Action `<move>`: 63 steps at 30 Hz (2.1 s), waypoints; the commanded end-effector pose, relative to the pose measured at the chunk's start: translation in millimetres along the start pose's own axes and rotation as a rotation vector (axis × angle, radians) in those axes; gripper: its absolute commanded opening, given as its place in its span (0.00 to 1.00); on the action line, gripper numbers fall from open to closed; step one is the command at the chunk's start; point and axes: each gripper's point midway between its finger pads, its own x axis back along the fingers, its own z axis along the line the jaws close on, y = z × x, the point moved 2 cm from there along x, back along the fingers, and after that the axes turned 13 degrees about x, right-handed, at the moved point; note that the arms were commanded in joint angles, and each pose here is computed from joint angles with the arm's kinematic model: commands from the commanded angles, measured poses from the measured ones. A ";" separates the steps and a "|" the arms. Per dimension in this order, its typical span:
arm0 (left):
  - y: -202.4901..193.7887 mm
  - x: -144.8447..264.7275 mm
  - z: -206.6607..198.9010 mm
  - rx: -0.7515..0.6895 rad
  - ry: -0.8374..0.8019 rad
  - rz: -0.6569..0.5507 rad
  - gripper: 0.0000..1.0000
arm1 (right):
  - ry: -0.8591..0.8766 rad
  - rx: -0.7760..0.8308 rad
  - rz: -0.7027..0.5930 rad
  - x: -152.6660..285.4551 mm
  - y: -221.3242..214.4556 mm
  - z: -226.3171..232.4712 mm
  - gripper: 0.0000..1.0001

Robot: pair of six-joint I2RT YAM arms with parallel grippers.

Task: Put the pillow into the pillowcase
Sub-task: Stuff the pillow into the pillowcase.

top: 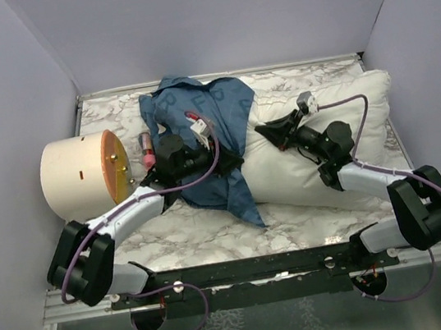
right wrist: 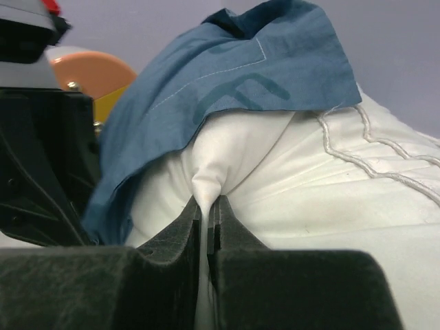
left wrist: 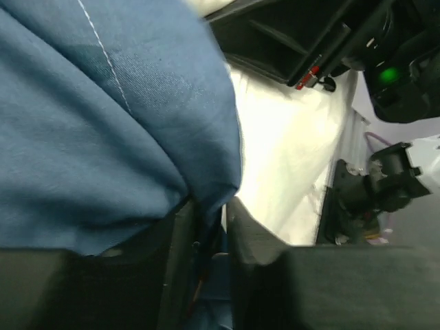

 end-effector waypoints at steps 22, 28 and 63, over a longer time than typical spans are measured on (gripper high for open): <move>169.4 47.8 -3.1 -0.012 0.745 -0.308 0.96 | 0.129 -0.183 0.248 42.9 -81.2 77.8 0.01; 183.2 23.9 23.7 0.157 0.981 -0.402 0.99 | 0.128 -0.187 0.251 43.4 -82.8 78.0 0.01; 218.5 -28.8 -146.7 -0.039 0.216 -0.357 0.00 | -0.021 -0.027 0.116 -24.8 0.1 23.6 0.01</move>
